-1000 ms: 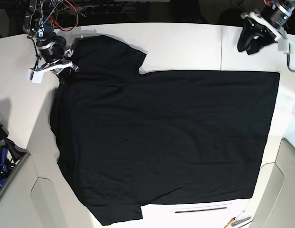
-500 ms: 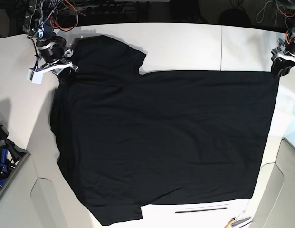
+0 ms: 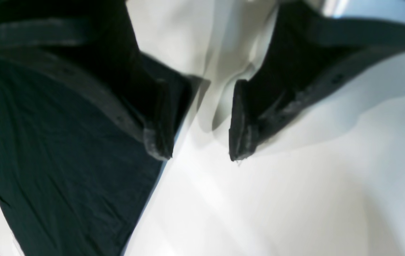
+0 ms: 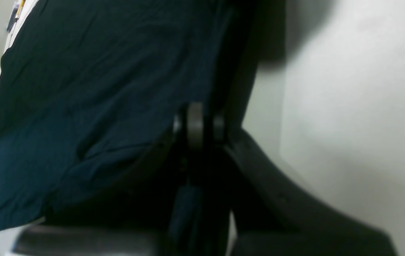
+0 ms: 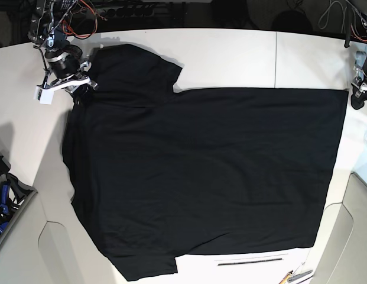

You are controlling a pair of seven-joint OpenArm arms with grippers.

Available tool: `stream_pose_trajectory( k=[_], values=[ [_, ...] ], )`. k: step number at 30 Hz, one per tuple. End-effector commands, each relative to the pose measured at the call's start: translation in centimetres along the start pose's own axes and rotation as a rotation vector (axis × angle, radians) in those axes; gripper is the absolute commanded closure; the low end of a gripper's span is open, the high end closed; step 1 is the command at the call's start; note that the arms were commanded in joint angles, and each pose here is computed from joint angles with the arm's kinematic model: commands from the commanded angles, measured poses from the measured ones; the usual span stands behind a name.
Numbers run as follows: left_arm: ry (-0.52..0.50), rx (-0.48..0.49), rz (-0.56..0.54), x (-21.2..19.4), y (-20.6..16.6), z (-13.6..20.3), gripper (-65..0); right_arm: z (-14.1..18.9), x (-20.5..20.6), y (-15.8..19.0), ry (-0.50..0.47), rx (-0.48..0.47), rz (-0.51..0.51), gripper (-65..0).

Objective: Fold the T-shirt properly
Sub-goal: 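Grasp the shirt's shoulder edges with both grippers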

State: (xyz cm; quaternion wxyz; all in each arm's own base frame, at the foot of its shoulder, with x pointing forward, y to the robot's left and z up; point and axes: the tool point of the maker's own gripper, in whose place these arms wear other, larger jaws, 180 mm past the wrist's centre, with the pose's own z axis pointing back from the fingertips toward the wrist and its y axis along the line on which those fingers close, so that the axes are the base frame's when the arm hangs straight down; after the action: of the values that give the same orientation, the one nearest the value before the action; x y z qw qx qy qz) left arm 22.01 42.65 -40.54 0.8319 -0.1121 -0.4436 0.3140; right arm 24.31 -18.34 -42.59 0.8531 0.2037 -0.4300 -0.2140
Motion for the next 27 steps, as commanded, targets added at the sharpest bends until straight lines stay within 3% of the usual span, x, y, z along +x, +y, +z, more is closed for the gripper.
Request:
stream_pose_trajectory(
  k=[1,11,21,27],
  values=[
    [0.019,0.001,-0.021,0.4,0.0,0.1,-29.5,0.1,1.1,0.3,-0.032,0.017,0.009,0.0],
    [0.198,-0.039,-0.034,-4.1,-1.5,-0.6,-29.5,0.1,1.1,0.3,-0.032,0.017,0.010,0.0],
    [0.264,-0.087,-0.053,-6.3,-2.7,-0.7,-29.4,0.1,1.1,0.3,-0.031,0.017,0.010,0.0],
    [0.357,-0.105,-0.077,-7.9,-2.8,-0.1,-29.5,0.1,1.1,0.3,-0.031,0.016,0.010,0.0]
  ],
)
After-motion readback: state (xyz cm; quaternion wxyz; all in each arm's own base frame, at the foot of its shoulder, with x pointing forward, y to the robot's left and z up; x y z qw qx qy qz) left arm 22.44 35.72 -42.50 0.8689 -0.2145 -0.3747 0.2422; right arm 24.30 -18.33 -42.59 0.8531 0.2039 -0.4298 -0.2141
